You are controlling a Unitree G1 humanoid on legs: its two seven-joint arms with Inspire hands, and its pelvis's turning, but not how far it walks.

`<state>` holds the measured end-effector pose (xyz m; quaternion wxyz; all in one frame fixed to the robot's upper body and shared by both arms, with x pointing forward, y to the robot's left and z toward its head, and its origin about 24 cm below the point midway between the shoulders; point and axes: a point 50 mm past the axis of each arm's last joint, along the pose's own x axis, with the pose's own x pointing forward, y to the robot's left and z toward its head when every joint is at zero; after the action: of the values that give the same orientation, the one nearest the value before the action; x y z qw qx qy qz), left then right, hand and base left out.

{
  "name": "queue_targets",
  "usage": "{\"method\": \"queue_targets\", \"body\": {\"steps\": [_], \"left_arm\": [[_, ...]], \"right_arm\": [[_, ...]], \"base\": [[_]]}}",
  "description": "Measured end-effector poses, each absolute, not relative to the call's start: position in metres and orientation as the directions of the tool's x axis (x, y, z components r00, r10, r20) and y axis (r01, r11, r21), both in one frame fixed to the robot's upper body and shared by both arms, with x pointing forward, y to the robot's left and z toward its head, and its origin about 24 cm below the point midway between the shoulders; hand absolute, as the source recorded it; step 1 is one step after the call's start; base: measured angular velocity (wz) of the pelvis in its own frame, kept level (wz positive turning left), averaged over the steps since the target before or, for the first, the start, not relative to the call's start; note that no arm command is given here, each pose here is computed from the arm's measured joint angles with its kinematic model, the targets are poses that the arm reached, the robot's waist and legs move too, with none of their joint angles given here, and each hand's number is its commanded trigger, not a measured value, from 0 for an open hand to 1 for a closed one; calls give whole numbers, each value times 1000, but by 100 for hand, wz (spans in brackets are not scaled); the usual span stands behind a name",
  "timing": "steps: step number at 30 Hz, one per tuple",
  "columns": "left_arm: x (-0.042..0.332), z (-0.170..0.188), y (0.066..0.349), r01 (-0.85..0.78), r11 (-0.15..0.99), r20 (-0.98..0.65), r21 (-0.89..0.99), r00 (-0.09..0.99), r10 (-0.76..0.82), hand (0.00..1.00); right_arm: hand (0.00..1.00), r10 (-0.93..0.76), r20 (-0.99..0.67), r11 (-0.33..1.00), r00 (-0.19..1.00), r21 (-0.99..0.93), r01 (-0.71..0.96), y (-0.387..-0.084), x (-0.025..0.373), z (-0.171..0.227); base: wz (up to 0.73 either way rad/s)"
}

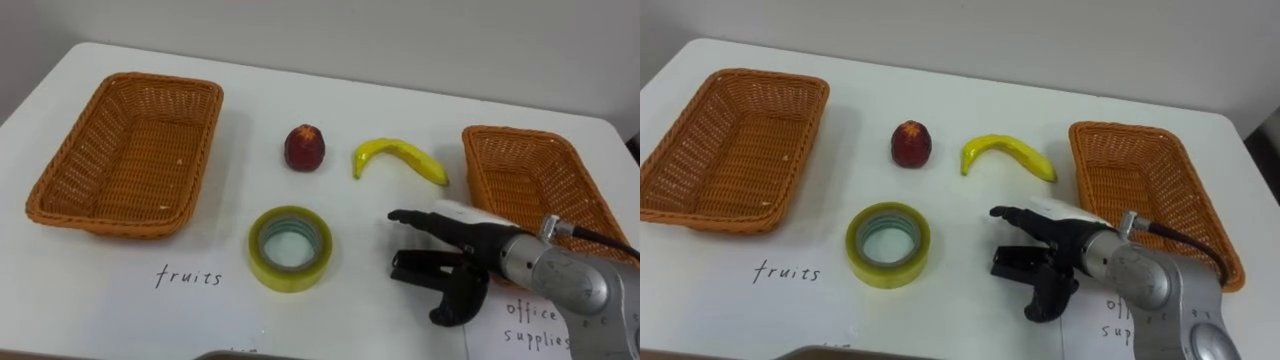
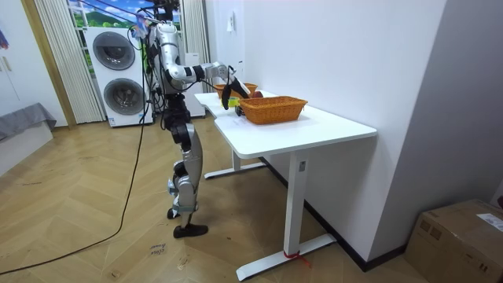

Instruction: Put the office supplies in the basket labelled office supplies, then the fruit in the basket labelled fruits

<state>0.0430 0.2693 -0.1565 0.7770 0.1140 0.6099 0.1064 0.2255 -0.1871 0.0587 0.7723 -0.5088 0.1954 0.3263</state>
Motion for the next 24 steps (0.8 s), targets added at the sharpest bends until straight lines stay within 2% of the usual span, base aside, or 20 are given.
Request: {"method": "queue_targets", "body": {"steps": [16,24], "left_arm": [[48,-156,270,-42,949,-918,311,245,312,0],[46,-156,270,-50,942,-916,331,221,334,0]], "right_arm": [[0,244,-657,230,713,-675,-701,-190,226,57],[0,219,-691,269,689,-636,-724,-193,225,47]], "base": [[0],[0]]}}
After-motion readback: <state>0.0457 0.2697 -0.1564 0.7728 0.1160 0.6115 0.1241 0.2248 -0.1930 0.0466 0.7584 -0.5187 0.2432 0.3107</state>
